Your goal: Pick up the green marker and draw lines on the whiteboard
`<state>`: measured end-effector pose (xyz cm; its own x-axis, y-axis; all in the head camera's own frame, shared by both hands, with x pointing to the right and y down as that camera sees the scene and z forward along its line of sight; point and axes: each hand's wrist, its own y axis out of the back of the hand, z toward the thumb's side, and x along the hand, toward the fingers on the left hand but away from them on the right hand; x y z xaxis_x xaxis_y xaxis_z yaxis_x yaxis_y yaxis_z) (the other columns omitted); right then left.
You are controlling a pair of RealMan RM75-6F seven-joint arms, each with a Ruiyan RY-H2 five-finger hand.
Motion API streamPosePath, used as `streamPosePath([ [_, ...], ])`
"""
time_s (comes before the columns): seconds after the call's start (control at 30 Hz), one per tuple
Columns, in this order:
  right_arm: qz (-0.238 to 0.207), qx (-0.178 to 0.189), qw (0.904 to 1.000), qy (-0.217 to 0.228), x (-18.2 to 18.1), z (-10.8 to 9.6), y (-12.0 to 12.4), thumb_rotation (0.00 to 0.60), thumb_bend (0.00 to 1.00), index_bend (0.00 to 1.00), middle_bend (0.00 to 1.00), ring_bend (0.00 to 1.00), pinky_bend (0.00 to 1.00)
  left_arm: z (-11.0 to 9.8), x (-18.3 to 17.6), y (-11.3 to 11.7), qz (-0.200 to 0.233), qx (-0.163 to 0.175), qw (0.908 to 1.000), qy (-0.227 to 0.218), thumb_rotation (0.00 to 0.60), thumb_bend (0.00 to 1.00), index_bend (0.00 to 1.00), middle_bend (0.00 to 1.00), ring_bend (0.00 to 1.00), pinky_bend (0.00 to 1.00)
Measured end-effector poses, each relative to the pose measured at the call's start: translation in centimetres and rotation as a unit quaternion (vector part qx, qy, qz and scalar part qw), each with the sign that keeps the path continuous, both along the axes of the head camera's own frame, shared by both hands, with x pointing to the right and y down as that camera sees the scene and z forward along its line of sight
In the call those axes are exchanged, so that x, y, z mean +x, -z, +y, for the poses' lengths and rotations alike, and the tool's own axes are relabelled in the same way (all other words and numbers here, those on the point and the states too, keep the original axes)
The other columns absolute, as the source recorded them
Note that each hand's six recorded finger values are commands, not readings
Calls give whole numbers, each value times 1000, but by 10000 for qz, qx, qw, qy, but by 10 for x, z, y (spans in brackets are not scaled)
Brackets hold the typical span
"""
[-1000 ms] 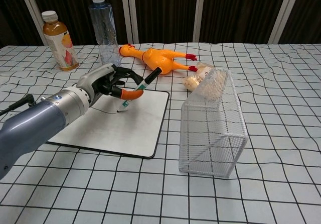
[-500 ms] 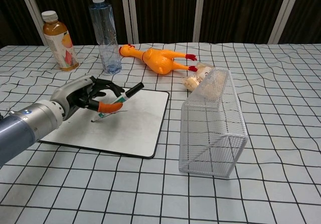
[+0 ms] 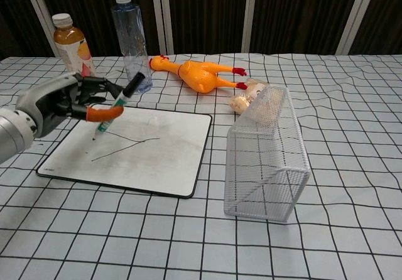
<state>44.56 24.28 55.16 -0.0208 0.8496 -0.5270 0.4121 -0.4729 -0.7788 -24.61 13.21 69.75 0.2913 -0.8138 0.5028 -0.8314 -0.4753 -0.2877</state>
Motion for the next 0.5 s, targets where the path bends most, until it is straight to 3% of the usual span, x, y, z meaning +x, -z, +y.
streamPosePath([
  [0.13, -2, 7, 10000, -8, 0, 0, 0, 600, 268, 0, 0, 0, 0, -31, 3, 33, 231, 508, 9984, 125, 600, 555, 712, 212, 20, 33],
  [0.27, -4, 10, 10000, -18, 1, 0, 1, 600, 268, 0, 0, 0, 0, -47, 3, 47, 10, 828, 9966, -38, 600, 556, 712, 212, 20, 33],
  [0.4, -4, 3, 10000, -19, 1, 0, 0, 600, 268, 0, 0, 0, 0, -58, -2, 48, -592, 1093, 9913, -420, 600, 545, 706, 211, 16, 33],
  [0.5, 0, 7, 10000, -12, 1, 0, 0, 600, 268, 0, 0, 0, 0, -64, -9, 46, -1278, 1340, 9791, -845, 600, 505, 699, 211, 13, 32],
])
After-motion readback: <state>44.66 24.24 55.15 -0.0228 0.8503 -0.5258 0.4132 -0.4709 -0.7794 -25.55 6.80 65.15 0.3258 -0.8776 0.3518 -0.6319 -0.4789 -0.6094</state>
